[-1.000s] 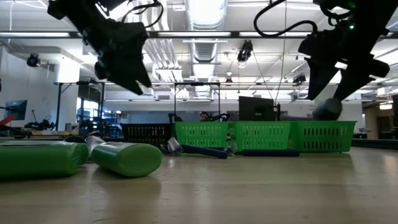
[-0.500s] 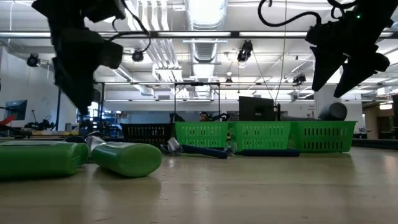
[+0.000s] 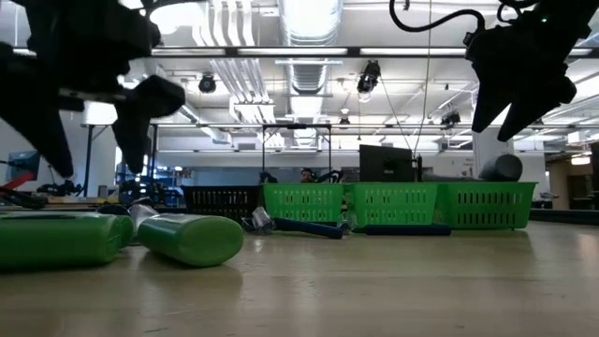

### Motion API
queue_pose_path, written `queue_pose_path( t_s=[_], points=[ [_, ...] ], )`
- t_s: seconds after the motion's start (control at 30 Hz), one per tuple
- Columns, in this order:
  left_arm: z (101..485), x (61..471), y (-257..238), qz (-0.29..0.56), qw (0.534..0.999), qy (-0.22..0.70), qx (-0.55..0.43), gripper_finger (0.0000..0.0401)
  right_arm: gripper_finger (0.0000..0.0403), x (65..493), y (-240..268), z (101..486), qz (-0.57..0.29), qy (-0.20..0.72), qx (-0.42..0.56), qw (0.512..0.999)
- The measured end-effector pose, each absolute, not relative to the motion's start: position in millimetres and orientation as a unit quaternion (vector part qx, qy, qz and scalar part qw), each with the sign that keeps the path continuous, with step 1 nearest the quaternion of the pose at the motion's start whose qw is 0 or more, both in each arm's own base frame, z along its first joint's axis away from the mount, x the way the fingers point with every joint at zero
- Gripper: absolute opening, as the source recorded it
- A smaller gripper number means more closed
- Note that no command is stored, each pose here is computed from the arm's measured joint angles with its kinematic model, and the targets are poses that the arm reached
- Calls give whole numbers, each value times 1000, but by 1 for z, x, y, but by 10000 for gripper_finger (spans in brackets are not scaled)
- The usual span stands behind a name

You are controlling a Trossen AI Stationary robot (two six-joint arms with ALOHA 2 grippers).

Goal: Pick & Place Travel size toiletries
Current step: Put the blue shave cream into the black basket

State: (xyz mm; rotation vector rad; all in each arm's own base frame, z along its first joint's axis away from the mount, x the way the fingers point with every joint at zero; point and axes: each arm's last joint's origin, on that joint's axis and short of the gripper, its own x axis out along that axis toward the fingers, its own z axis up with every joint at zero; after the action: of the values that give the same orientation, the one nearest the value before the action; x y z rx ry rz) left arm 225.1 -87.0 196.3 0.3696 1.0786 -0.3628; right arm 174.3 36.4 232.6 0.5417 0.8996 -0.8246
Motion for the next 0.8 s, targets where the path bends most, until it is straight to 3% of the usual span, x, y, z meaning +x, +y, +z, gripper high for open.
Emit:
queue_pose_path(
  t_s=[0.33, 0.8],
  points=[
    [160, 244, -95, -210, 796, 541, 171, 272, 368, 174, 36, 232, -387, 413, 260, 782],
    [150, 248, -94, -208, 788, 555, 169, 130, 368, 174, 37, 232, -391, 409, 271, 779]
  ],
)
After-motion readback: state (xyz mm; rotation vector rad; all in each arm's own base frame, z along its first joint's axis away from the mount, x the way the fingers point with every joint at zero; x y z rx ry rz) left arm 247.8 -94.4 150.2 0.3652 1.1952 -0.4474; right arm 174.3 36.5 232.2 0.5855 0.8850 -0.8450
